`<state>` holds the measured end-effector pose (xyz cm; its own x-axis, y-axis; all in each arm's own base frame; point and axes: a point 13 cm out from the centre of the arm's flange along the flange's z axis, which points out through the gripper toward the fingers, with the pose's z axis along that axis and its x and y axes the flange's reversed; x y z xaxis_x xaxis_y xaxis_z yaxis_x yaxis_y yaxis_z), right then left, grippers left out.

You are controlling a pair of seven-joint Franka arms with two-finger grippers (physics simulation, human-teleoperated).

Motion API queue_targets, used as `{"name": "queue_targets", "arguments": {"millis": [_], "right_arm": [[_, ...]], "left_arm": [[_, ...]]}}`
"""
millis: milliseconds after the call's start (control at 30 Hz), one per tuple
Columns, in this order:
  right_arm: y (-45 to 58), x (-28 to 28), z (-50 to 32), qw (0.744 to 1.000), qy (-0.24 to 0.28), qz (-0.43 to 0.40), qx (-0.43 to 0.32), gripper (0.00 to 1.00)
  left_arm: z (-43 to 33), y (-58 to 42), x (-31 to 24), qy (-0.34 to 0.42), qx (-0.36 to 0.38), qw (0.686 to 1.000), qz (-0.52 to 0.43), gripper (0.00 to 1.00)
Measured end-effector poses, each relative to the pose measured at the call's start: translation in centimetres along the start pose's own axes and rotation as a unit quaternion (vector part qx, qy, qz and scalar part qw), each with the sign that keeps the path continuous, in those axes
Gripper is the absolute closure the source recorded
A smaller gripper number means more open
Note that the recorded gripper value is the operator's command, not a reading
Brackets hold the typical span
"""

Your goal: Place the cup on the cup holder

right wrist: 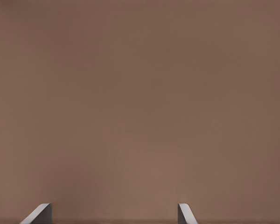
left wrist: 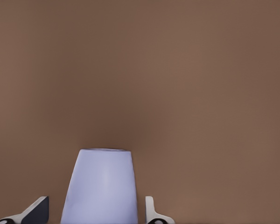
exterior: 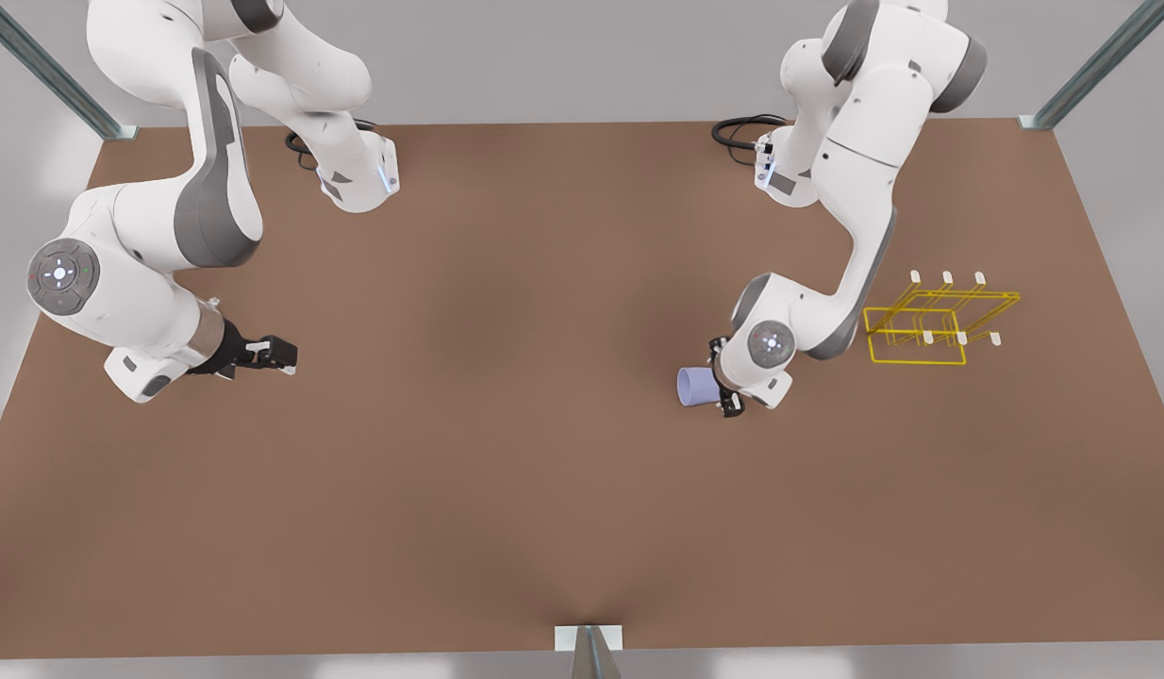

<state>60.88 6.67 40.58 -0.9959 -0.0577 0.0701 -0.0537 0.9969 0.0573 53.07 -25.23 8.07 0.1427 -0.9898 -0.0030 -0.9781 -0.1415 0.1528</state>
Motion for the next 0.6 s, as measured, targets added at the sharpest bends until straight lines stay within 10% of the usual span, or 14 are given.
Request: {"name": "queue_targets", "arguments": {"millis": [600], "right_arm": [[-0.5, 0.1, 0.1, 1.000, 0.002, -0.003, -0.001, 0.00]], "left_arm": [[3.9, 1.2, 1.2, -0.003, -0.015, 1.000, -0.015, 0.00]]}}
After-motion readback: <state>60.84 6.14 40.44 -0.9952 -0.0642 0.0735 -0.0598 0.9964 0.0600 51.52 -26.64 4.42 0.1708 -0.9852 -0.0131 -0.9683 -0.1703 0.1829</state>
